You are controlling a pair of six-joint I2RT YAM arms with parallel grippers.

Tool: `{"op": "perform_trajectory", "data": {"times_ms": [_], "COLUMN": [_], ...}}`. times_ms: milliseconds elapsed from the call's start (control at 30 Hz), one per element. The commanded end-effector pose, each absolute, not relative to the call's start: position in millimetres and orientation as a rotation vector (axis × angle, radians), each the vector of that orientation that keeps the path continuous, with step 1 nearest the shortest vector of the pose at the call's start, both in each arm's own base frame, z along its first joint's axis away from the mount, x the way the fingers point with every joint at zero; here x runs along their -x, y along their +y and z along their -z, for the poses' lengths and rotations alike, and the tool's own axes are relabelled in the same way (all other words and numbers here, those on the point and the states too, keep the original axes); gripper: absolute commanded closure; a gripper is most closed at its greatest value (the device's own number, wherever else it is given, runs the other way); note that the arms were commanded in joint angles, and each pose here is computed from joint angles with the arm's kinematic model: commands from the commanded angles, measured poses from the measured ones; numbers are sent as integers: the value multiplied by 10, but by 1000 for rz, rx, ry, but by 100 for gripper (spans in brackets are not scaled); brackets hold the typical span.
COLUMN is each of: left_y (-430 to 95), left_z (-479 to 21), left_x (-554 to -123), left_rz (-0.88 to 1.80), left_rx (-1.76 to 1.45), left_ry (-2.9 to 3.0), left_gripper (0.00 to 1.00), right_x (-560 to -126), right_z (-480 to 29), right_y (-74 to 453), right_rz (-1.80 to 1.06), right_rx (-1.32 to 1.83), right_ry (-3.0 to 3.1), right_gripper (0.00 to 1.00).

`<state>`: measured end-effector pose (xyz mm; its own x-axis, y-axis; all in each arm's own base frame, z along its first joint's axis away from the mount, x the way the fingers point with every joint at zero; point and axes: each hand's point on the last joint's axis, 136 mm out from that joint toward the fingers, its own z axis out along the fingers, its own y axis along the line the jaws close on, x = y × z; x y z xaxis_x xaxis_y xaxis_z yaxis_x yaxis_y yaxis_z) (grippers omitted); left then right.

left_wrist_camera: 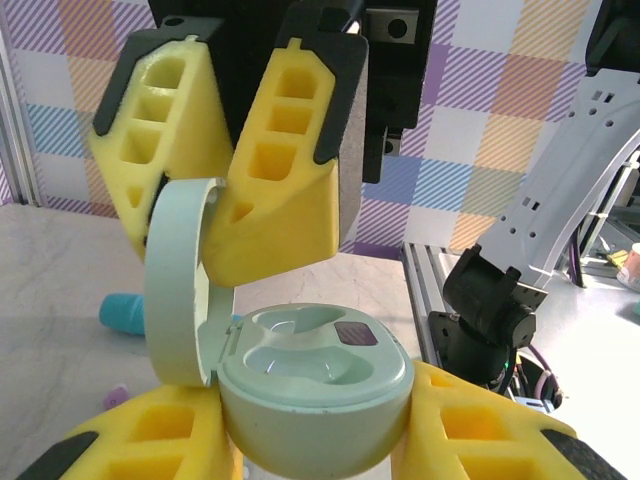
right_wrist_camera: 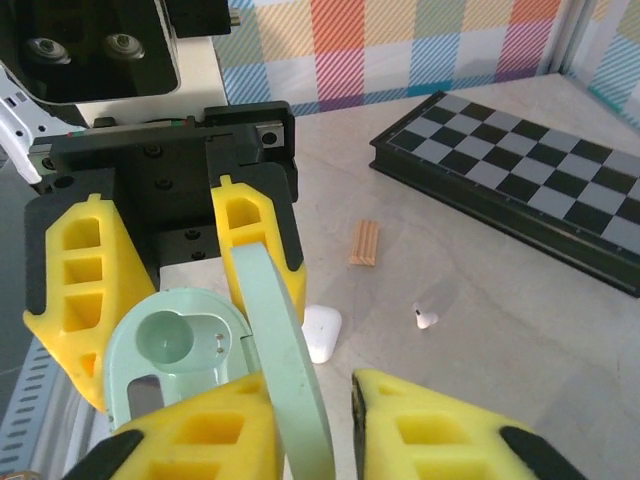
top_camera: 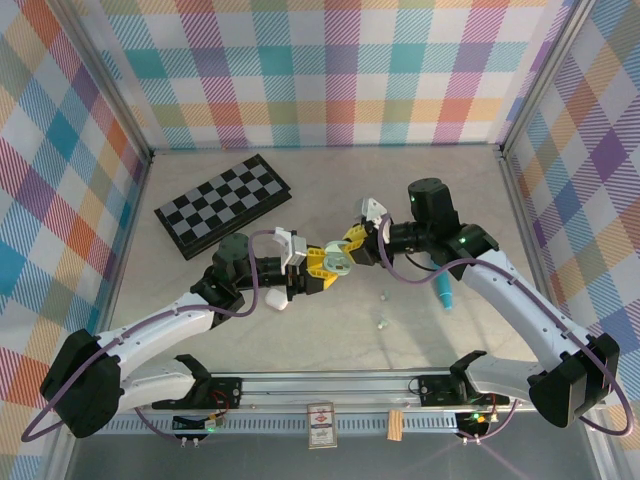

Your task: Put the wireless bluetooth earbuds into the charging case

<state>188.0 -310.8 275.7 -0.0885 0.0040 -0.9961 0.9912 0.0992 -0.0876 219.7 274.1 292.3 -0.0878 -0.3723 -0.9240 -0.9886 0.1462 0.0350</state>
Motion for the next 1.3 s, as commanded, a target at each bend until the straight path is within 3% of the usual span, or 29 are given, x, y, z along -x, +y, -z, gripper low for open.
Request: {"op": "perform_trajectory", "data": {"times_ms": [0, 267, 533, 633, 833, 933, 1033, 1267], "left_y": [-3108, -3115, -3116, -3114, -3096, -3115, -3134, -3188], "left_z": [-2967, -2920, -2880, -2866, -2801, -2797, -2790, -2866], "left_x": [-1796, -1872, -1944, -1973, -2079, -2102, -2120, -2115], "left_rz": [1198, 1172, 1148, 1136, 1101, 1114, 1118, 1152], "left_rx": [-1138, -1115, -1087, -1075, -1028, -1018, -1017, -1024], "left_ry": [1230, 1257, 1284, 1290, 1339, 1350, 1347, 1328], "left_gripper": [67, 64, 56, 47, 14, 5, 4, 15], "right_x": [-2235, -2289, -2367, -2394, -2440, -2441, -2447, -2444], "right_z": [-3026, -3083, -3111, -3109, -3103, -3120, -3105, -3084], "right_y": [2752, 2721, 2695, 2678, 2623, 2607, 2607, 2649], "right_rz": [-920, -859, -806, -777, -702, -684, -681, -693], "right_rx": [1352, 1316, 1274, 1274, 1276, 1277, 1279, 1287], "right_ry": [1548, 1518, 1520, 1525, 1529, 1520, 1519, 1509], "right_gripper": [82, 100, 100, 100, 100, 100, 100, 100]}}
